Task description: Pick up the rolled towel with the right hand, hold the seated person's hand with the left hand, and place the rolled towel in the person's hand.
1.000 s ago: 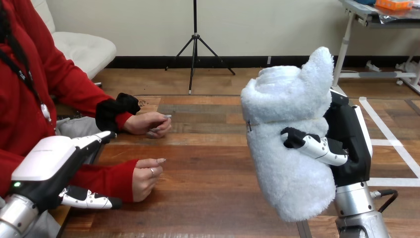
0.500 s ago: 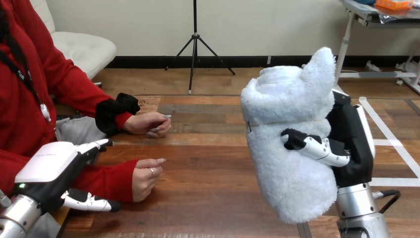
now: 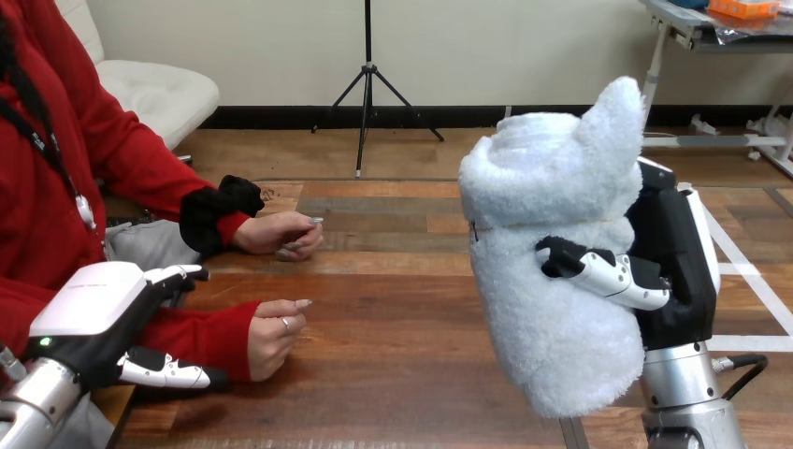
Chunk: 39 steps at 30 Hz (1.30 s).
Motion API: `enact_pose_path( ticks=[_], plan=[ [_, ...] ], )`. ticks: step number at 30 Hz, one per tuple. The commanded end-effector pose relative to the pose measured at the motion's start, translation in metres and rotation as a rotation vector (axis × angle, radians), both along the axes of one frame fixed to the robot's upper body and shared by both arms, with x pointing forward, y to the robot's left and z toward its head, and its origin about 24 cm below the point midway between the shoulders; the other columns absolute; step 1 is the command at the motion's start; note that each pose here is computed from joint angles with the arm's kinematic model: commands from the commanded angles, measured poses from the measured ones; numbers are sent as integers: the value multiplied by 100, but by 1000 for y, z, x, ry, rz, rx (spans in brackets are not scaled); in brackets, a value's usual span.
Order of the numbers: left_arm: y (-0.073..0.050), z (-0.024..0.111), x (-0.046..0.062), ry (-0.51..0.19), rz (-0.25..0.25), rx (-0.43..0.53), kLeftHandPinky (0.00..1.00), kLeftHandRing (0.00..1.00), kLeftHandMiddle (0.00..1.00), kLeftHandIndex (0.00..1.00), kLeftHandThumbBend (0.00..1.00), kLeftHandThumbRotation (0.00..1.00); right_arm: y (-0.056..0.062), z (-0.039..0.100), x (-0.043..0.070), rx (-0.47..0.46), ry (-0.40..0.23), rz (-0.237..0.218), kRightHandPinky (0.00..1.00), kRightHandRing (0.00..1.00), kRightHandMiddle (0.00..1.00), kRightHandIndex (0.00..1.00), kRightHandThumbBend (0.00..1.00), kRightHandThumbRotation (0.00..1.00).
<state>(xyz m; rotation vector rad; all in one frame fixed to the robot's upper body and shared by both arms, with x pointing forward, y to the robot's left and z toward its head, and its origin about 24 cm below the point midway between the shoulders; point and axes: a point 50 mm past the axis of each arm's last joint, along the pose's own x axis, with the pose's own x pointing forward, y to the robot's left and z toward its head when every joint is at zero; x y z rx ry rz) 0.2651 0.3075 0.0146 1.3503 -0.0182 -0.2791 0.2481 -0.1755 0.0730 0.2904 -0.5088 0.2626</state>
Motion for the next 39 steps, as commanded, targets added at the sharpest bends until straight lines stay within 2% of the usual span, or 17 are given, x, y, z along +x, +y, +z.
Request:
enact_pose_path(
  ticks=[1,3,9,13,24,39],
  plan=[
    [-4,11,16,-48,4,2,69,73,76,80,100,49,7,21,3,17,-89,33,1,6,13,18,48,0],
    [-4,11,17,-41,7,0,69,72,75,79,100,47,7,21,2,34,-86,45,1,6,13,18,48,0],
    [-5,9,19,-24,9,4,69,71,74,77,100,45,8,22,1,33,-87,44,0,6,13,18,48,0],
    [-7,9,20,-25,5,22,68,69,72,75,100,46,7,23,1,30,-84,30,0,6,13,17,49,0],
    [-10,7,22,-32,4,18,63,64,66,68,100,41,7,24,-1,20,-84,17,0,6,13,17,51,0],
    [-12,6,23,-28,-6,24,57,57,59,60,100,34,8,26,-1,52,-84,39,1,6,13,18,51,0]
  ],
)
